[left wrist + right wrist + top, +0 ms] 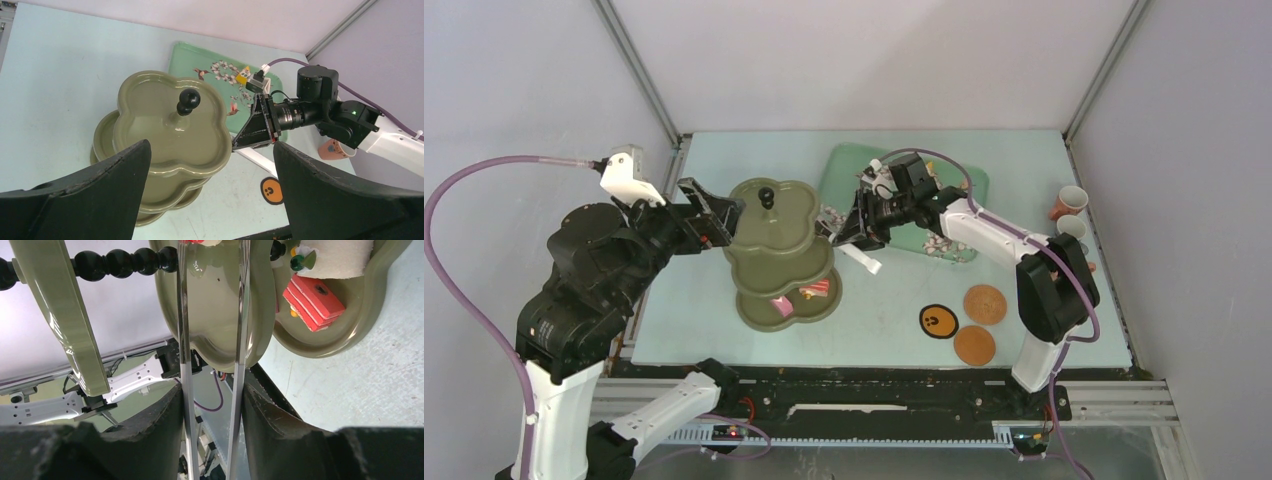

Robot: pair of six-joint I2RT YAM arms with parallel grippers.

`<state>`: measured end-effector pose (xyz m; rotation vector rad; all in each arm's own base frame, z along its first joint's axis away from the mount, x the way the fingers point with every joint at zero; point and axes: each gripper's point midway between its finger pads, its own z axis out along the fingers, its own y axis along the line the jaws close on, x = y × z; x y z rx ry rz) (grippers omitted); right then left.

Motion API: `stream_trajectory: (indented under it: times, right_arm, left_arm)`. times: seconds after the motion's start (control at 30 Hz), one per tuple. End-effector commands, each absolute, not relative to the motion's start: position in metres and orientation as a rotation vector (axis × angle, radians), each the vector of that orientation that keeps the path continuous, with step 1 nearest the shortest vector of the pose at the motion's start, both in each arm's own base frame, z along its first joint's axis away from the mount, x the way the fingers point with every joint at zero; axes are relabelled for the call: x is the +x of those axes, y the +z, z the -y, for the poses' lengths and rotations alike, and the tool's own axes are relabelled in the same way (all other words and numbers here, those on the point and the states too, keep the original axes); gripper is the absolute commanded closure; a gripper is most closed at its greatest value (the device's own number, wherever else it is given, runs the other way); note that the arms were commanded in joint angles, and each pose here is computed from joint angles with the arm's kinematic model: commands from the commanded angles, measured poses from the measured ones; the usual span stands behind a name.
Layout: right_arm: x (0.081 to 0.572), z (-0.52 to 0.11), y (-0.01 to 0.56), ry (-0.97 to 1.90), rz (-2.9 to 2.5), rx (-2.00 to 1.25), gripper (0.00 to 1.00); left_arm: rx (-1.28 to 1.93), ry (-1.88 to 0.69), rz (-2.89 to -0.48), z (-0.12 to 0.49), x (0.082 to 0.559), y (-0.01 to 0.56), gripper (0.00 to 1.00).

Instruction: Serve the afternoon tea

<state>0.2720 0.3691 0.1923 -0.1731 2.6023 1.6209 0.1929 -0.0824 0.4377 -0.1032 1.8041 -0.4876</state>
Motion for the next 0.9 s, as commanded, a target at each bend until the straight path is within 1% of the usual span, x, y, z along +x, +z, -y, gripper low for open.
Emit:
stream_trajectory:
  times: [0.0, 0.37, 0.53, 0.7, 0.87]
  right_arm:
    - [0.276, -0.360, 0.228, 1.629, -2.508, -0.242, 0.56]
    - [0.267, -0.332, 0.234, 1.576, -2.534, -0.242, 0.59]
    - [0.266, -0.306, 0.232, 1.539, -2.529, -0.216, 0.59]
    - [0.288, -0.255, 0.224, 1.384, -2.533, -0.106, 0.60]
    - [0.330, -0.192, 0.204, 1.172, -2.522, 0.096, 0.59]
  left_arm:
    - [-0.093, -0.483, -1.782, 0.083, 0.196, 0.444, 0.00]
    - [-0.088, -0.491, -1.786, 0.088, 0.202, 0.443, 0.00]
    - [-0.086, -0.493, -1.783, 0.089, 0.203, 0.443, 0.00]
    - [-0.078, -0.485, -1.791, 0.090, 0.205, 0.440, 0.00]
    - [-0.050, -0.480, -1.804, 0.094, 0.209, 0.438, 0.00]
